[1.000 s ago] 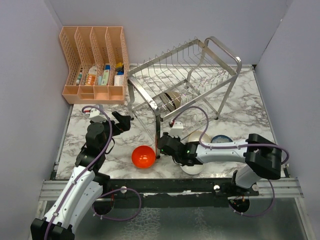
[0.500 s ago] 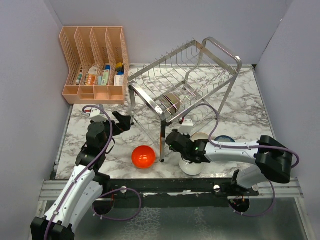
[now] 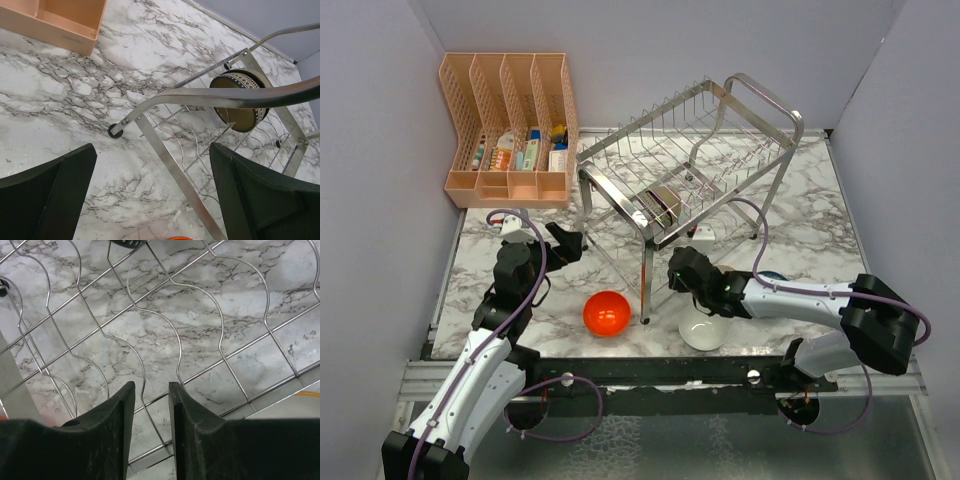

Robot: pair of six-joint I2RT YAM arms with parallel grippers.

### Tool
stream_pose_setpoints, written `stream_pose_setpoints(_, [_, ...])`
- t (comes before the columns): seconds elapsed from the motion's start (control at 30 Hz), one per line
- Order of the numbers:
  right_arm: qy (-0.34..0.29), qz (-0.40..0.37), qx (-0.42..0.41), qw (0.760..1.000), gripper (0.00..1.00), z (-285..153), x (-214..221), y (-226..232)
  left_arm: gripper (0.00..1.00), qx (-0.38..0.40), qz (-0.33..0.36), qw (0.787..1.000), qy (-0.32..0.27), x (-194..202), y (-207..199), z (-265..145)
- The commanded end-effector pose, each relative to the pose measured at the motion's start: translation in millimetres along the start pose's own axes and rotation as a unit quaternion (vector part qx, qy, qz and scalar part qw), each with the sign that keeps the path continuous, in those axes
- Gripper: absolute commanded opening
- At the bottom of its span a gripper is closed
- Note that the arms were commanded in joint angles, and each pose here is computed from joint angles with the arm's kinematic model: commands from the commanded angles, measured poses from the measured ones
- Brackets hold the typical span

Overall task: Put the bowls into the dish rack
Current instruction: Move the dish rack to the center of the board.

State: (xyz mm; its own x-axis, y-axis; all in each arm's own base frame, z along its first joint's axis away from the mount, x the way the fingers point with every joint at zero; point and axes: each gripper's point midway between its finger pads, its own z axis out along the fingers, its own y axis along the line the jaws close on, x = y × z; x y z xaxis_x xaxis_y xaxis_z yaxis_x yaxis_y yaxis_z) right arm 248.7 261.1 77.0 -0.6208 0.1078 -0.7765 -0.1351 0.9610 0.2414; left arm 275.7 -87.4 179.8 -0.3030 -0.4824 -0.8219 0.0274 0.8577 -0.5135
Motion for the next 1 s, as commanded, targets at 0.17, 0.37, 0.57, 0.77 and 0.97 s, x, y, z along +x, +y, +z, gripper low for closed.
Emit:
stream_pose_setpoints(0.17, [-0.015, -0.014, -0.081, 0.997, 0.4, 2.9, -12.1, 15.6, 0.99, 0.008, 0.001, 1.0, -0.012, -7.4, -4.0, 0.3])
stream_pose_setpoints(0.37, [-0.043, 0.004, -0.145, 0.989, 0.4, -6.7, -27.2, 29.5, 0.99, 0.004, 0.001, 1.0, -0.01, -5.6, -2.3, 1.0])
stream_pose_setpoints(0.57, [-0.07, 0.007, -0.179, 0.981, 0.4, -8.4, -44.8, 39.4, 0.99, 0.004, 0.002, 1.0, -0.009, -4.3, -1.6, 1.9])
stream_pose_setpoints(0.77, [-0.088, 0.026, -0.195, 0.976, 0.4, -7.2, -52.5, 41.5, 0.99, 0.004, 0.004, 1.0, -0.011, -5.2, -1.4, 1.0])
stream_pose_setpoints(0.97, [-0.124, 0.054, -0.221, 0.966, 0.4, -5.4, -80.9, 35.0, 0.99, 0.004, 0.005, 1.0, -0.009, -2.8, -0.6, 1.9])
